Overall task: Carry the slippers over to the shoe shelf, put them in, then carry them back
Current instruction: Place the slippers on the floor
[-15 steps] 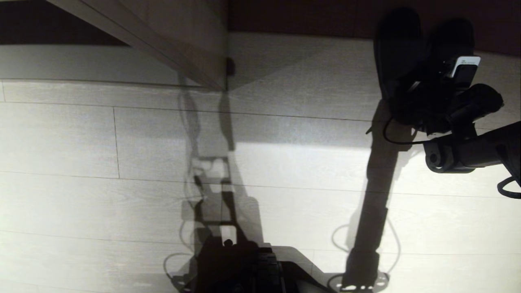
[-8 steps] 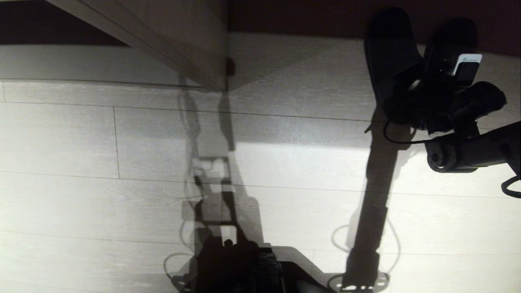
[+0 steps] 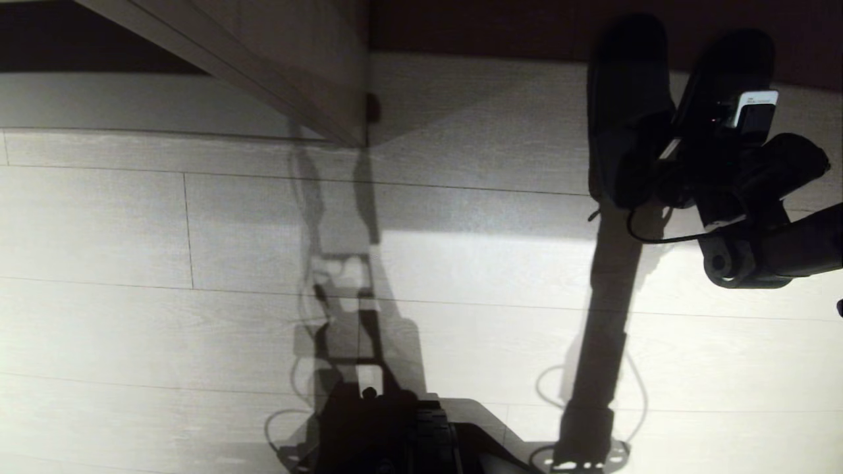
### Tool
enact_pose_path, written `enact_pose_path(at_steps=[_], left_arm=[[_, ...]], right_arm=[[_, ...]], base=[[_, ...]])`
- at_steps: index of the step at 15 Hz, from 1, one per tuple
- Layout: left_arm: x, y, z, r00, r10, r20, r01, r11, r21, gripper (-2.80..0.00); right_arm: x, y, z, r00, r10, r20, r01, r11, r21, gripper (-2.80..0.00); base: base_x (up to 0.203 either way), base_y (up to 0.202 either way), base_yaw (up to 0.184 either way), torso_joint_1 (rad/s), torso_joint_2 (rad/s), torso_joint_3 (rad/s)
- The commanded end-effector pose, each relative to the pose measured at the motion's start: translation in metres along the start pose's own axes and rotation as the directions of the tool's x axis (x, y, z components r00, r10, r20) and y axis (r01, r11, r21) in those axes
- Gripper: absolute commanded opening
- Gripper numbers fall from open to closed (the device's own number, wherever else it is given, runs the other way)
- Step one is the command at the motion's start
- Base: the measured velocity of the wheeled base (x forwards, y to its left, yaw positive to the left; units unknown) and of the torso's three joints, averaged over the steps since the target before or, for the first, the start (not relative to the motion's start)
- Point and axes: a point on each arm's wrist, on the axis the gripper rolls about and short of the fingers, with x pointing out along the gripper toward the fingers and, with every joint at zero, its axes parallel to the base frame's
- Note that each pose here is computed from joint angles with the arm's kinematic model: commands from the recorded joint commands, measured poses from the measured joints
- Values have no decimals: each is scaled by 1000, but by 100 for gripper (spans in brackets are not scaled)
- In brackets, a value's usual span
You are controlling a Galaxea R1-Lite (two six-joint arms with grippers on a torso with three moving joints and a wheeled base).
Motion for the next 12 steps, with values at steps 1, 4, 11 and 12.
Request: enact_pose_path(at_steps=[1,4,11,12], left_arm=[[0,0,0,1000,0,-1,0,1000,0,-280],[0,0,0,1000,0,-1,0,1000,0,-280],[0,0,0,1000,0,-1,0,1000,0,-280],[0,0,0,1000,0,-1,0,1000,0,-280]], right_arm=[[-4,0,6,1000,4,-5,-4,1000,-2,0],[-13,-2,14,999,10,-42,-10,1000,-3,0],[-50,-8,31,990,49,-134,-48,999,9,0],[-49,-8,35,991,48,-123,-47,999,10,0]], base=[[0,0,0,0,0,0],[0,0,0,0,0,0],[0,0,0,0,0,0],[0,0,0,0,0,0]])
